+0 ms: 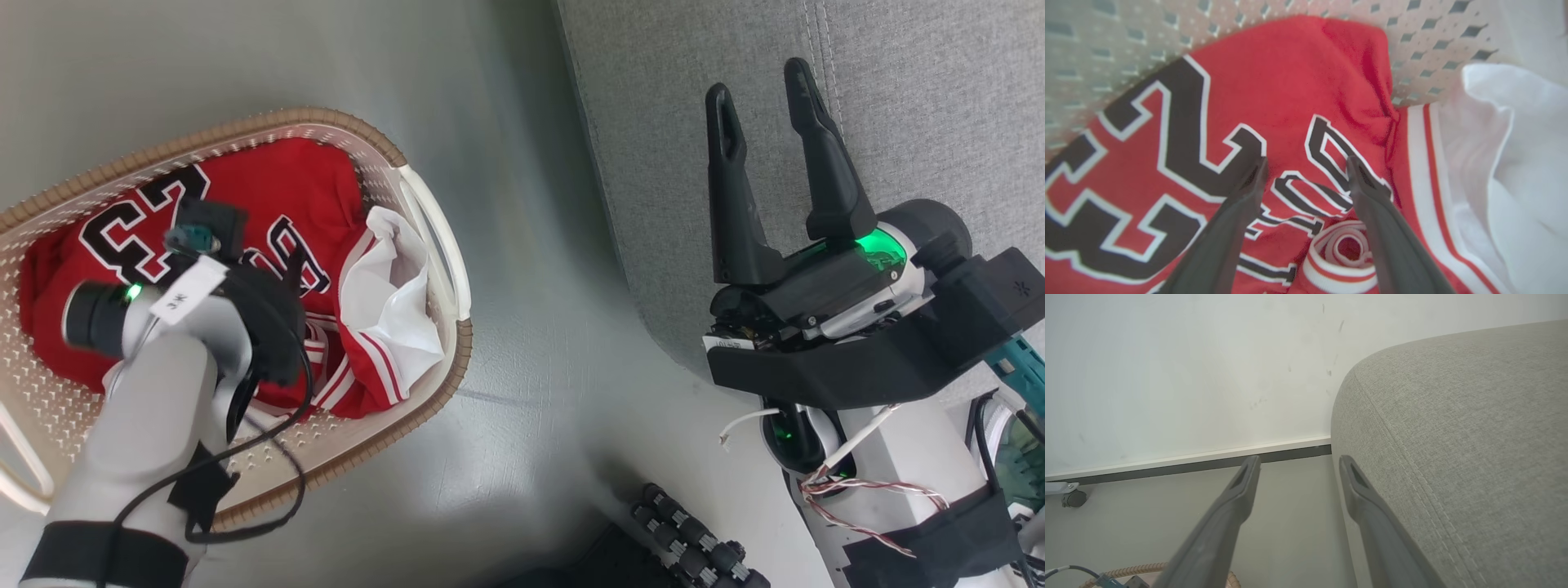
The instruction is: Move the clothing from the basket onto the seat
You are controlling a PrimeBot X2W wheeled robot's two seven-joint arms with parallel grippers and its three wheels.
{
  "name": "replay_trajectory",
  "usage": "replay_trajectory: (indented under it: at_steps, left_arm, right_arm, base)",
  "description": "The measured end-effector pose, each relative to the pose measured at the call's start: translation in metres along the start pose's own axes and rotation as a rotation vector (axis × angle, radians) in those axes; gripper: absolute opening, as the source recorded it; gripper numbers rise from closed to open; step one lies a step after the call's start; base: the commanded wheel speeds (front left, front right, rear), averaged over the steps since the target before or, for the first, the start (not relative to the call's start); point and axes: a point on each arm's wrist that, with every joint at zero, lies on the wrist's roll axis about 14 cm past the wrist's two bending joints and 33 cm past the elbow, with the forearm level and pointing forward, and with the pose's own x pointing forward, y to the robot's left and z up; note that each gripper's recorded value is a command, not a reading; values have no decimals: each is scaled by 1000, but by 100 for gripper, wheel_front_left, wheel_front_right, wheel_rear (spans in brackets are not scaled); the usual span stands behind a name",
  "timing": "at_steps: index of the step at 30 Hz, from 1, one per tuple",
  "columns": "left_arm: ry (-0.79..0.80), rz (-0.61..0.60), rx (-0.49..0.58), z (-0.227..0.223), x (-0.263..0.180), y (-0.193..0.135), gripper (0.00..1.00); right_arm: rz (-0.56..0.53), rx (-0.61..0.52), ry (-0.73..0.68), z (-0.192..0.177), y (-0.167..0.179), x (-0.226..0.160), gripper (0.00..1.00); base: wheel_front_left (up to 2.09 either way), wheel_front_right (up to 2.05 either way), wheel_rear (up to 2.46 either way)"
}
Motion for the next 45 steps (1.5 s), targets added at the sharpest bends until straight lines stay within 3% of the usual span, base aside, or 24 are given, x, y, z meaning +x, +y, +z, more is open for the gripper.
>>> replay_trajectory:
  at_steps: [8,33,34,35,36,37,45]
  left_arm:
    - [197,48,69,-50,-3,17,100]
    - [419,84,222,-98,-5,42,100]
    - [427,85,224,-100,-6,42,64]
    - [436,86,226,-101,-6,43,64]
    - [440,86,226,-103,-7,44,21]
    - [443,87,227,-103,-7,44,0]
    - [416,81,211,-97,-9,41,0]
  right_arm:
    - [18,2,2,-2,6,3,100]
    - [23,1,26,-14,10,7,100]
    - [20,0,27,-15,10,7,100]
    - [18,0,29,-15,9,7,100]
    - [17,-1,30,-16,9,7,100]
    - [19,0,31,-16,10,7,100]
    - [22,-1,29,-15,11,8,100]
  base:
    - [0,0,0]
    - [0,0,0]
    - [0,0,0]
    - [0,0,0]
    - [0,0,0]
    - [0,0,0]
    - [0,0,0]
